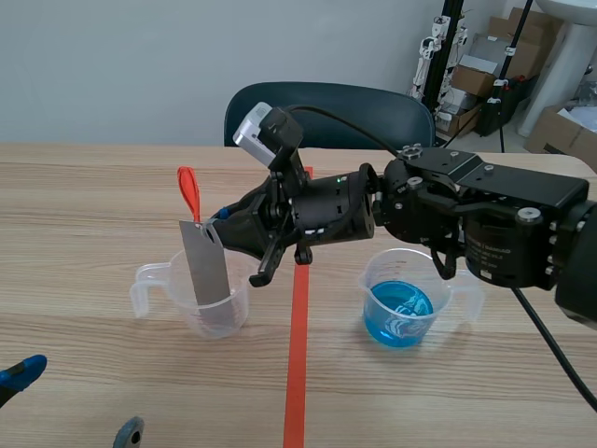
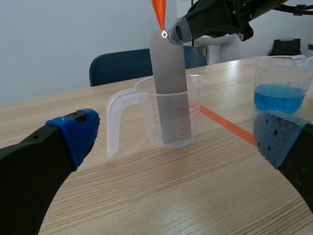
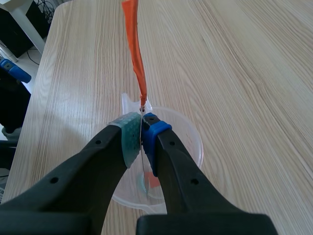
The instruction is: Do the redox reaction experiment. lift the metal plate out of the left beaker
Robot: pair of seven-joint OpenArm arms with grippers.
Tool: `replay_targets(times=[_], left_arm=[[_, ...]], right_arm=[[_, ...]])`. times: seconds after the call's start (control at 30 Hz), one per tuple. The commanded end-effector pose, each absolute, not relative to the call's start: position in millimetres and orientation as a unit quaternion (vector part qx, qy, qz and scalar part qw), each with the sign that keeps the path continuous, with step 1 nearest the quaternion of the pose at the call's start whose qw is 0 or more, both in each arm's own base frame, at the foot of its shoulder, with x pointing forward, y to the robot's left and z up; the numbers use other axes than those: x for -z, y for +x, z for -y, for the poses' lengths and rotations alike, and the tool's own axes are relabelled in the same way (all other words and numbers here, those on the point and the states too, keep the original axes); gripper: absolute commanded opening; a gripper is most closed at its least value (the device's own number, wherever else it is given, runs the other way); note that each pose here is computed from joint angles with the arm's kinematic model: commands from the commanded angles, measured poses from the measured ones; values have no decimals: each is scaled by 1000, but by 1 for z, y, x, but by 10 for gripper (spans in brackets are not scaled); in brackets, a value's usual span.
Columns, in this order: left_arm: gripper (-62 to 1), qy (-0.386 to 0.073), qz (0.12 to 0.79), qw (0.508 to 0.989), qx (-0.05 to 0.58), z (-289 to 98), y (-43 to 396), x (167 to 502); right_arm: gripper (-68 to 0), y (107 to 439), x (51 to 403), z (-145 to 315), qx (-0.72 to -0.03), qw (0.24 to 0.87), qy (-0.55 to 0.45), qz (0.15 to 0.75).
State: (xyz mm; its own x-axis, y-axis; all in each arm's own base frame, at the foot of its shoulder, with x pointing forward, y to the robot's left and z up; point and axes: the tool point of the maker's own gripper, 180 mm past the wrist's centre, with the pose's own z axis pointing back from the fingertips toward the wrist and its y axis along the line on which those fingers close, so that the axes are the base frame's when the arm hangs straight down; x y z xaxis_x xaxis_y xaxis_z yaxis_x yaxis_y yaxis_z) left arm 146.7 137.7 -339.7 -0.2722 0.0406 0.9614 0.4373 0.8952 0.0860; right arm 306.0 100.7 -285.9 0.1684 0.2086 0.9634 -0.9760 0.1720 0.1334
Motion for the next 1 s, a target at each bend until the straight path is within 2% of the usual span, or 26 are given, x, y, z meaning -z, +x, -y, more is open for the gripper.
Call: replay_targets(times=[0.0,0.6,0.97], left_arm=[[14,-157,791,567,166,-139,142,332],[14,-157,791,567,166,-139,143,332],[14,-157,792,566,166,-139,143,331]], right_arm=[[-669,307,265,-103,-479,604,447,454],[-669,309,214,-95,-496,557,436,503],[-669,297,172,-98,-515,520,442,519]])
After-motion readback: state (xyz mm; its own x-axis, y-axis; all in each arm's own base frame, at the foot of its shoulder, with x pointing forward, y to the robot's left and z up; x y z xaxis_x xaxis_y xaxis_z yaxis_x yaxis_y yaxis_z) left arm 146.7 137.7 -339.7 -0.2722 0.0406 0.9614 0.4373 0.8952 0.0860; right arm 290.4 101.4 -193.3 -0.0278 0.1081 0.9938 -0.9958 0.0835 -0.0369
